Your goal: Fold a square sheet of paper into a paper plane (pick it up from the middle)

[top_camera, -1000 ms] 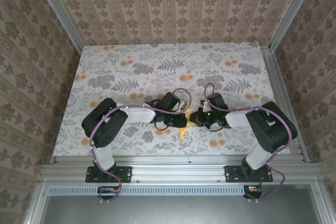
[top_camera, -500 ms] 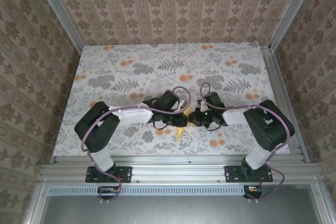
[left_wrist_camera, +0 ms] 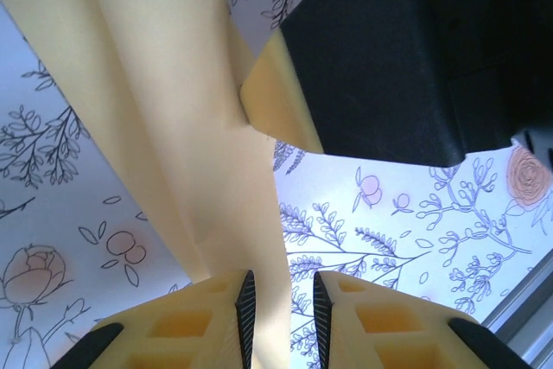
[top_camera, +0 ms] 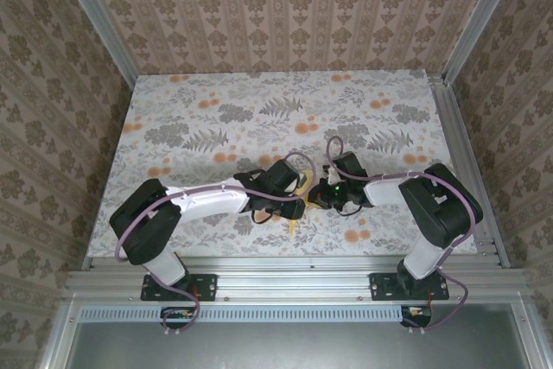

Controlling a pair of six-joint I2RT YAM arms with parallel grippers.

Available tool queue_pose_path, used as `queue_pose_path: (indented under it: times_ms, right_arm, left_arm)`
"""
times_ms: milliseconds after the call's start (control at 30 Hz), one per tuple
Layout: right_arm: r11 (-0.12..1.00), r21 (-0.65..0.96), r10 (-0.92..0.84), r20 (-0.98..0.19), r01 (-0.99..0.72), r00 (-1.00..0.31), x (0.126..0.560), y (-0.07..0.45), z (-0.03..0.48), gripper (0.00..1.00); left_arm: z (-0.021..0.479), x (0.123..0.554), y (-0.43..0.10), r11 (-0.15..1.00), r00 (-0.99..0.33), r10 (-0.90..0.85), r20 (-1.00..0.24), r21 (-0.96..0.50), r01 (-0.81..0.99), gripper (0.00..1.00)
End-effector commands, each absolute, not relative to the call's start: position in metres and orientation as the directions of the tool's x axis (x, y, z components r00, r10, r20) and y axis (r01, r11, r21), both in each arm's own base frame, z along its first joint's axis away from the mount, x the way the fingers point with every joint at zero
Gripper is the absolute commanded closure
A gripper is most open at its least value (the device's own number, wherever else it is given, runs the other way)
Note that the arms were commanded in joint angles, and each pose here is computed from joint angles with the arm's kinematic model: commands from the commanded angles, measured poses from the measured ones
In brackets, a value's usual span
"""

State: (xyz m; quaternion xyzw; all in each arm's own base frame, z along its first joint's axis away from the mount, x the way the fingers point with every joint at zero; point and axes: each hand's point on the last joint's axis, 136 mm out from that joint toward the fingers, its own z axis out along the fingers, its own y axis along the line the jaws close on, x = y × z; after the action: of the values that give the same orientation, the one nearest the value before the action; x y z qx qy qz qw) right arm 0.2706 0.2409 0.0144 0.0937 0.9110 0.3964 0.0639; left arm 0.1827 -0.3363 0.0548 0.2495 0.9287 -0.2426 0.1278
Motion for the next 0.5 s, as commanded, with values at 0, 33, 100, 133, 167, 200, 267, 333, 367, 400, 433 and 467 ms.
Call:
queue_pose_path:
  times_ms: [0,33,100,133,167,200,267,333,367,400,433,467]
  right_arm:
    - [0.689,0.715,0.209,-0.043,0.116,-0.977,0.27,0.241,0.011,1.0]
    - [0.69,0.715,0.21,-0.044,0.116,-0.977,0.269,0.241,0.012,1.0]
    - [0.687,0.718,0.208,-0.047,0.112,-0.977,0.27,0.241,0.014,1.0]
    - [0.687,0.718,0.21,-0.051,0.11,-0.976,0.27,0.241,0.015,1.0]
    - [0.686,0.719,0.21,-0.052,0.109,-0.976,0.27,0.241,0.016,1.0]
    - [0.685,0.721,0.209,-0.054,0.107,-0.976,0.27,0.242,0.017,1.0]
    - [0.681,0.725,0.208,-0.06,0.101,-0.976,0.271,0.242,0.02,1.0]
    - [0.68,0.726,0.209,-0.063,0.099,-0.976,0.271,0.242,0.022,1.0]
    - [0.679,0.728,0.209,-0.064,0.097,-0.976,0.27,0.242,0.023,1.0]
    - [0.679,0.728,0.21,-0.067,0.096,-0.975,0.271,0.242,0.024,1.0]
    - [0.677,0.731,0.209,-0.072,0.091,-0.975,0.27,0.242,0.026,1.0]
    - [0.676,0.731,0.21,-0.074,0.09,-0.975,0.27,0.242,0.028,1.0]
  left_arm:
    - [0.043,0.18,-0.33,0.782,-0.857,0.389,-0.337,-0.372,0.501,0.72]
    - [0.044,0.18,-0.332,0.775,-0.857,0.386,-0.34,-0.384,0.502,0.72]
    - [0.043,0.181,-0.334,0.771,-0.858,0.383,-0.344,-0.392,0.501,0.72]
    - [0.041,0.18,-0.333,0.772,-0.858,0.387,-0.338,-0.39,0.502,0.72]
    - [0.038,0.18,-0.332,0.775,-0.86,0.387,-0.332,-0.387,0.499,0.72]
    - [0.035,0.179,-0.332,0.777,-0.861,0.392,-0.324,-0.384,0.499,0.72]
    - [0.031,0.179,-0.332,0.778,-0.863,0.394,-0.317,-0.385,0.497,0.72]
    - [0.027,0.178,-0.331,0.781,-0.864,0.397,-0.309,-0.38,0.495,0.73]
    - [0.025,0.179,-0.329,0.787,-0.866,0.396,-0.306,-0.372,0.492,0.73]
    - [0.023,0.179,-0.327,0.793,-0.867,0.396,-0.301,-0.363,0.488,0.73]
    - [0.021,0.18,-0.325,0.8,-0.87,0.395,-0.297,-0.354,0.484,0.73]
    - [0.019,0.18,-0.322,0.807,-0.871,0.392,-0.295,-0.344,0.48,0.74]
